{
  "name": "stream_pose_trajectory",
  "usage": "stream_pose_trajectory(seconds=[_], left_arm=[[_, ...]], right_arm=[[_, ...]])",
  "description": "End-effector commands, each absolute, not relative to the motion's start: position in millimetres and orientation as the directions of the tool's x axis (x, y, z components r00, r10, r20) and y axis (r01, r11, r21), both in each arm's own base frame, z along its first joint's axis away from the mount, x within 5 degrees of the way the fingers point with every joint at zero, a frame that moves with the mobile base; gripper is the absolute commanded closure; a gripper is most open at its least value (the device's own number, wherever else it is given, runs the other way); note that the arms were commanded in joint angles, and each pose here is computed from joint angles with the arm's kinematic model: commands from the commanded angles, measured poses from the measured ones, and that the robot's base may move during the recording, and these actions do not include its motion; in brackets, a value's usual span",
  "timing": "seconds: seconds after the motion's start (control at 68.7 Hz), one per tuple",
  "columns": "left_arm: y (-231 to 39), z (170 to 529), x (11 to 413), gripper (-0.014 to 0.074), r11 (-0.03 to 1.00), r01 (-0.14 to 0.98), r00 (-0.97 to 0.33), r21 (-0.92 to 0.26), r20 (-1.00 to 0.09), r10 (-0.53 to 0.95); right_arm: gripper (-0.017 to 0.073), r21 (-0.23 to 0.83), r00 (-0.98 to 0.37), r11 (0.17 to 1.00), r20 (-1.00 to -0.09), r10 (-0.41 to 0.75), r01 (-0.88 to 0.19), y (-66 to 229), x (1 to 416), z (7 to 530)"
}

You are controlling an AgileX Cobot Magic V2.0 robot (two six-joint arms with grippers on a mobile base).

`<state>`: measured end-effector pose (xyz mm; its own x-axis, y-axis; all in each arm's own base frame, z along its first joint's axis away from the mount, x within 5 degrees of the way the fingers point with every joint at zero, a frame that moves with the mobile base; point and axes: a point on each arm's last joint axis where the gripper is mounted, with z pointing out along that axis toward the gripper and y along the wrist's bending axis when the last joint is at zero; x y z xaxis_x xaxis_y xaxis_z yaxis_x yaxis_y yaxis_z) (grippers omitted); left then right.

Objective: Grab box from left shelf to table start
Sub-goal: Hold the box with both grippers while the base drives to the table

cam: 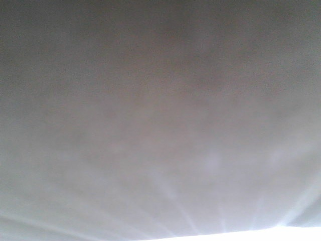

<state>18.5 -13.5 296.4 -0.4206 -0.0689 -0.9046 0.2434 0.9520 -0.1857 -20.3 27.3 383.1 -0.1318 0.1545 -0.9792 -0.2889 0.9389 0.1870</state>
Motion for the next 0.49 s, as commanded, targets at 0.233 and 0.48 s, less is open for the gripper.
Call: stream_pose_trajectory(seconds=[0.233, 0.48], left_arm=[[-11.7, 293.4, 18.1, 0.0686, 0.96, 0.239, -0.467, -0.144, -0.884, -0.016], [-11.7, 293.4, 18.1, 0.0686, 0.96, 0.239, -0.467, -0.144, -0.884, -0.016]], right_arm=[[0.0501, 0.201, -0.043, 0.932, -0.979, 0.197, -0.302, 27.0, -22.7, 398.1], [0.0501, 0.201, -0.043, 0.932, -0.979, 0.197, -0.302, 27.0, -22.7, 398.1]])
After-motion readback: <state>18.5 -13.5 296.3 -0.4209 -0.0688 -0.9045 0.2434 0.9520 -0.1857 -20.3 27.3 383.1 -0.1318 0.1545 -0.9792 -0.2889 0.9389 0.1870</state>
